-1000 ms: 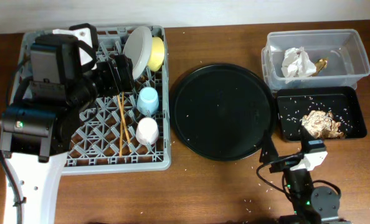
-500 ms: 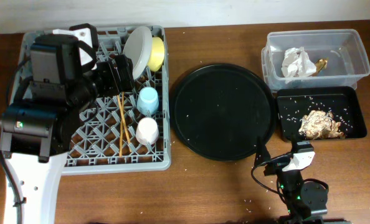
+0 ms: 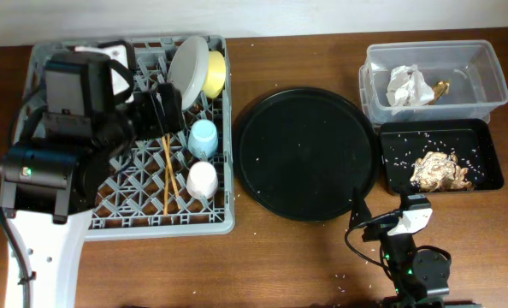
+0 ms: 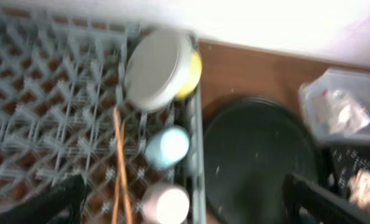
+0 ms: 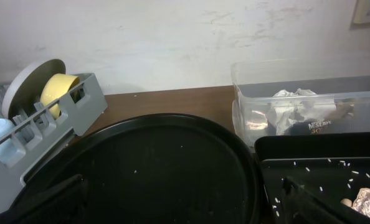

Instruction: Sort waste into correct bins and load items into the dishwasher rack

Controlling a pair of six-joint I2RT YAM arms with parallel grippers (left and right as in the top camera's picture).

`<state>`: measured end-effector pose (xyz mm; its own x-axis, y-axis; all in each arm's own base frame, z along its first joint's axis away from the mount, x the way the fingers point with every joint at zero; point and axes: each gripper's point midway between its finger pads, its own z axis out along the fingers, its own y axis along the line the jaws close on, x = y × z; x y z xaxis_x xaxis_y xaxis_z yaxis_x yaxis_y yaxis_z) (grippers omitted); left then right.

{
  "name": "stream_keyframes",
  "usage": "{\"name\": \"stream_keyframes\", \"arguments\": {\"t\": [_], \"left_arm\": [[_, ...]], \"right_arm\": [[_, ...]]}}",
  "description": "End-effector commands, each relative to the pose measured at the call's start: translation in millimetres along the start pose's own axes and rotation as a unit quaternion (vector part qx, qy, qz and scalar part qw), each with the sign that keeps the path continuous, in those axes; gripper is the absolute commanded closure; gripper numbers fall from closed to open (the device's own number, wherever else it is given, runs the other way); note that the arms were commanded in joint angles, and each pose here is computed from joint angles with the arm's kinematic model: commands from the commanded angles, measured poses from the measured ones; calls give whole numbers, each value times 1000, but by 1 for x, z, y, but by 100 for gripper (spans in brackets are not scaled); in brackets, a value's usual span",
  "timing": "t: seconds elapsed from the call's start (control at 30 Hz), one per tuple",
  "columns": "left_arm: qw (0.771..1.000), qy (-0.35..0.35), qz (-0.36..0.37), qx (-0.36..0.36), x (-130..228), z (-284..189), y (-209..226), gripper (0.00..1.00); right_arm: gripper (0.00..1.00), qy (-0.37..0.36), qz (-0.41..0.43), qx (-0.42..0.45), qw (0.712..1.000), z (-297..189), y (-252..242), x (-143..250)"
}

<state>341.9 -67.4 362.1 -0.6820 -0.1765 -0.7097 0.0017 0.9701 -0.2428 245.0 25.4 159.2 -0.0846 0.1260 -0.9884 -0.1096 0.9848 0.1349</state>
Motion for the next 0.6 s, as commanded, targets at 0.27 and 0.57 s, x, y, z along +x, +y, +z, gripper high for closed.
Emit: {"name": "stream_keyframes", "arguments": {"t": [0.27,0.57], "left_arm": [[966,-243,65,-56,79,-56,83,1],[896,-422,116,-71,134,-21,106,1]], "right_arm": [[2,3,4,-1,1000,0,0,2],[2,3,4,-1,1000,0,0,3]]}}
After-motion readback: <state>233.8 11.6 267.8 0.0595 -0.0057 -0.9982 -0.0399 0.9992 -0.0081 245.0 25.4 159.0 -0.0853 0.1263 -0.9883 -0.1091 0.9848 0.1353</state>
